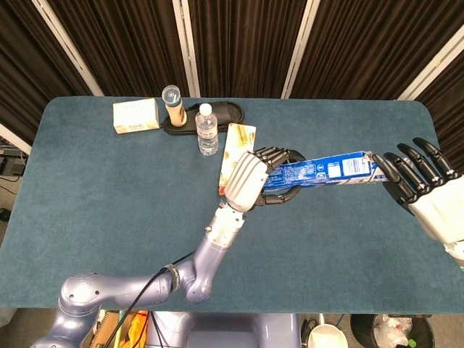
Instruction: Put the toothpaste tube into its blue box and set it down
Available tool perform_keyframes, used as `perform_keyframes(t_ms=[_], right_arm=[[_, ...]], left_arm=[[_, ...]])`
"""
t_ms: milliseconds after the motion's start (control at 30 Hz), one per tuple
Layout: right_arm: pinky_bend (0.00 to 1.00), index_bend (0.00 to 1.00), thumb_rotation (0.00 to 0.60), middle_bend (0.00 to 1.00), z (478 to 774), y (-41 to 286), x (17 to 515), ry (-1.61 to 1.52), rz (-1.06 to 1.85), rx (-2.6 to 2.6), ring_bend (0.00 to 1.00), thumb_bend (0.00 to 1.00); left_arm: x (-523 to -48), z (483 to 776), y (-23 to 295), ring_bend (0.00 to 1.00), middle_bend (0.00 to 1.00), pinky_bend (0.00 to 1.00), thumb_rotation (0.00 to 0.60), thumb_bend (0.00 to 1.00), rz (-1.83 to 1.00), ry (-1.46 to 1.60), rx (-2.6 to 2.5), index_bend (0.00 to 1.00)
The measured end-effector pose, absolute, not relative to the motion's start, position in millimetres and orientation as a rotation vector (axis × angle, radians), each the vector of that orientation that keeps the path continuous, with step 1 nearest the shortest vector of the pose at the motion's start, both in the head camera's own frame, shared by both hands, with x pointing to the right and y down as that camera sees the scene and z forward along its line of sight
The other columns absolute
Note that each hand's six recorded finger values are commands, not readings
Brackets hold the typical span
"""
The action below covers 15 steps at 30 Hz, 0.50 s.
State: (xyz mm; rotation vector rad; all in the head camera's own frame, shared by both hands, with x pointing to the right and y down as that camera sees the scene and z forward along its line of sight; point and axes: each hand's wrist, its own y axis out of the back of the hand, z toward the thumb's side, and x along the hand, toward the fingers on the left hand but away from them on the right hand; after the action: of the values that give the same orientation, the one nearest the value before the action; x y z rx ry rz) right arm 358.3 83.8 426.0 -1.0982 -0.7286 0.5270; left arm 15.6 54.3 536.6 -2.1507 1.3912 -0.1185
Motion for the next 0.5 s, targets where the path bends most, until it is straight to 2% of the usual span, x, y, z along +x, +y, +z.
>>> perform_keyframes(t_ms=[500], right_arm=[[0.29, 0.0, 0.6, 0.4, 424, 82, 359, -0.76, 0.535, -1.085, 0.3, 0.39]], left_arm=[[4, 536, 58, 0.49, 0.52, 0.57, 0.6, 0.47, -0.019, 1.464, -2.14, 0.36]])
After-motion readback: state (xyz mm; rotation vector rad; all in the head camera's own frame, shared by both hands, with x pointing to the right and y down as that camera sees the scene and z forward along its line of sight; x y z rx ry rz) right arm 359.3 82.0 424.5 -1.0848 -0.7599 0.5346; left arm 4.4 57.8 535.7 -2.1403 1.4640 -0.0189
